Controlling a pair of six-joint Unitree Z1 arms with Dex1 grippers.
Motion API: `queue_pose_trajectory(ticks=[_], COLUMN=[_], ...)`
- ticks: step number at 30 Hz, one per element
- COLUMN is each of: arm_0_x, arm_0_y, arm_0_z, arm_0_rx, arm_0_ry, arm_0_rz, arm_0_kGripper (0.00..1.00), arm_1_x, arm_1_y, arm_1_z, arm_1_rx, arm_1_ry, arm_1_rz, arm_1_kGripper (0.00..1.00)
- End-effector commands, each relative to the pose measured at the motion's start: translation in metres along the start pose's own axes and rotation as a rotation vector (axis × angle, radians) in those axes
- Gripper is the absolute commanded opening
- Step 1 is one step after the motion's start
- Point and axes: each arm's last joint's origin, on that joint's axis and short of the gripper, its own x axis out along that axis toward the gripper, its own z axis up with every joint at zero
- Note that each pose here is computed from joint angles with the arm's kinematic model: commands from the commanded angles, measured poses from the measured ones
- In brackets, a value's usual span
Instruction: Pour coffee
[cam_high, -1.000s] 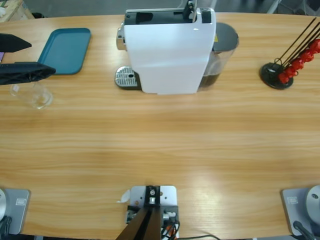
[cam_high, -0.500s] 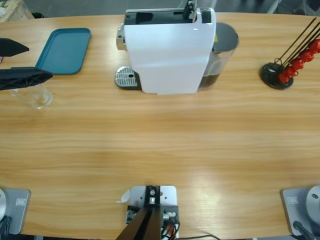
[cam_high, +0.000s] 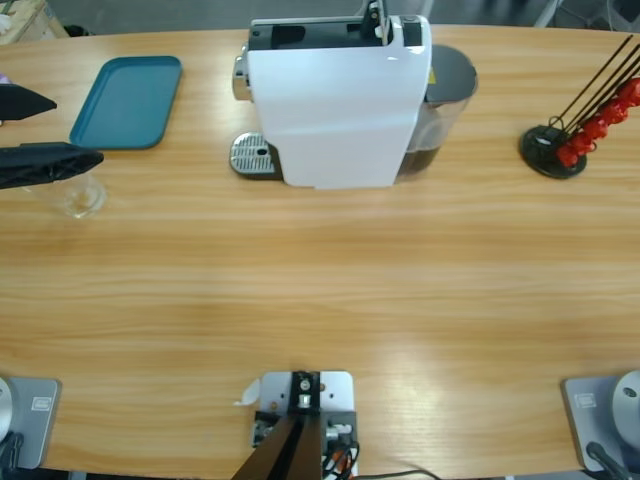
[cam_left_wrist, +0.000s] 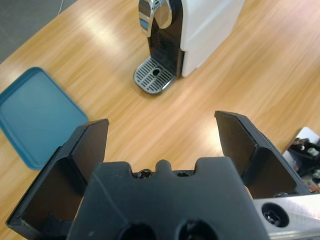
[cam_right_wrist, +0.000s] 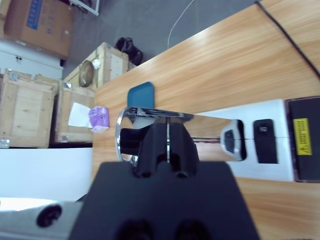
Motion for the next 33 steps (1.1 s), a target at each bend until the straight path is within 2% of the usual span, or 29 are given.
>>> queue_pose_trajectory(ticks=[1, 18, 33], arm_0_x=[-0.001, -0.003, -0.004], arm_0_y=[0.000, 0.001, 0.001], arm_0_z=[-0.013, -0.016, -0.020], arm_0_rx=[0.000, -0.005, -0.008], arm_0_ry=[0.009, 0.009, 0.010], arm_0_rz=[-0.006, 0.000, 0.004], arm_0_kGripper=[0.927, 0.927, 0.927], arm_1_x=[0.049, 0.091, 0.118], arm_1_y=[0.015, 0.020, 0.007], arm_1_z=[-0.022, -0.066, -0.084], arm_1_rx=[-0.003, -0.044, -0.054], arm_1_ry=[0.104, 0.236, 0.296], arm_1_rz=[0.012, -0.023, -0.084], arm_1_kGripper=[0.000, 0.000, 0.000])
